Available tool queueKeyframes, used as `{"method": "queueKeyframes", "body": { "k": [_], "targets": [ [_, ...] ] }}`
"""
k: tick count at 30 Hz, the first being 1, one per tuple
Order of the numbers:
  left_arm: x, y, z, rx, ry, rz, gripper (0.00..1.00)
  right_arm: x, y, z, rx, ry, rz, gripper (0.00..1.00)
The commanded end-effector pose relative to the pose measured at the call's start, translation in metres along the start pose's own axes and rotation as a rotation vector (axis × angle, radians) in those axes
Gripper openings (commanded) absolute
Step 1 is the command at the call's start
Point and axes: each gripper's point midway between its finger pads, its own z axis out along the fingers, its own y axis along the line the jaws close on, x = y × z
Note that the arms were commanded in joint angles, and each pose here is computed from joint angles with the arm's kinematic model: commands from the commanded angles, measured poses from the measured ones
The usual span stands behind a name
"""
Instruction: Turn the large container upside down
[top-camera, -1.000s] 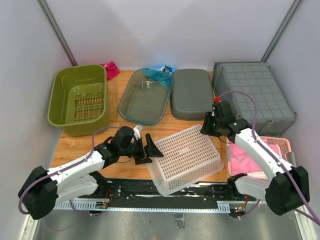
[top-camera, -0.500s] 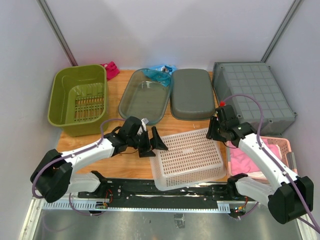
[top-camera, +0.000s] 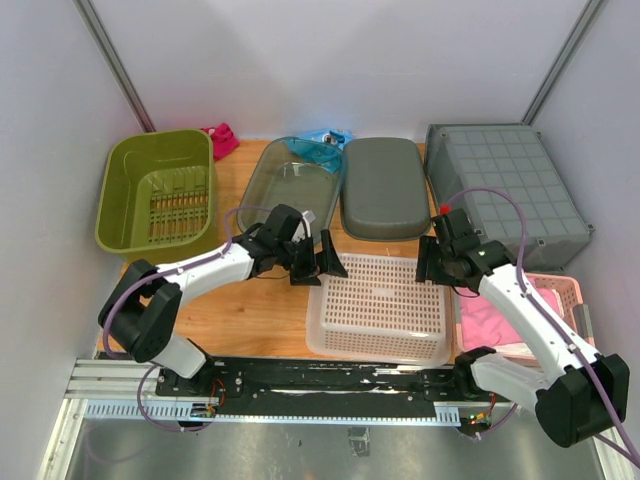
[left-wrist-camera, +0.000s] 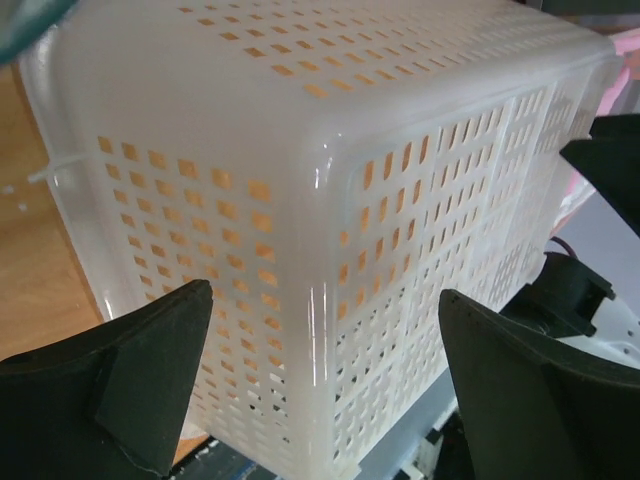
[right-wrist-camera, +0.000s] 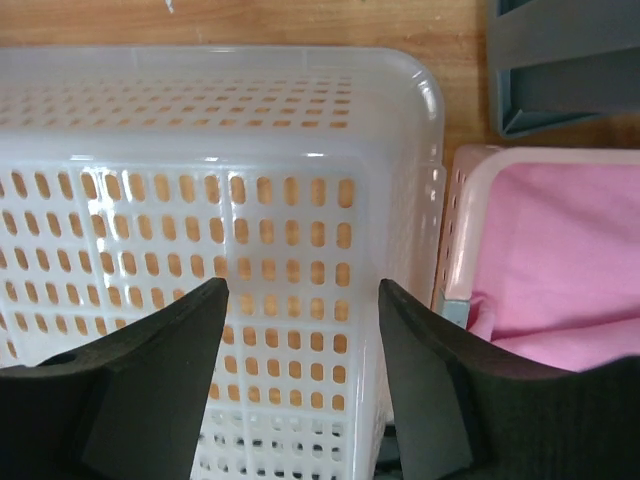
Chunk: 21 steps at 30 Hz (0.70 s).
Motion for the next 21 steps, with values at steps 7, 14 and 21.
{"method": "queueKeyframes", "body": {
  "k": [7,14,21],
  "targets": [
    [-0.063,-0.025,-0.032,-0.150,-0.204,0.270,0.98,-0.029,0.023,-0.041,-0.087,-0.034,-0.069,0.72],
    [-0.100,-0.034,-0.081,-0.323,-0.342,0.398,0.99,-0.064,0.019,-0.054,-0.054,-0.188,-0.053,0.74],
    [-0.160,-0.034,-0.091,-0.488,-0.524,0.522,0.99,-0.081,0.009,-0.072,-0.020,-0.304,-0.024,0.73]
  ]
}}
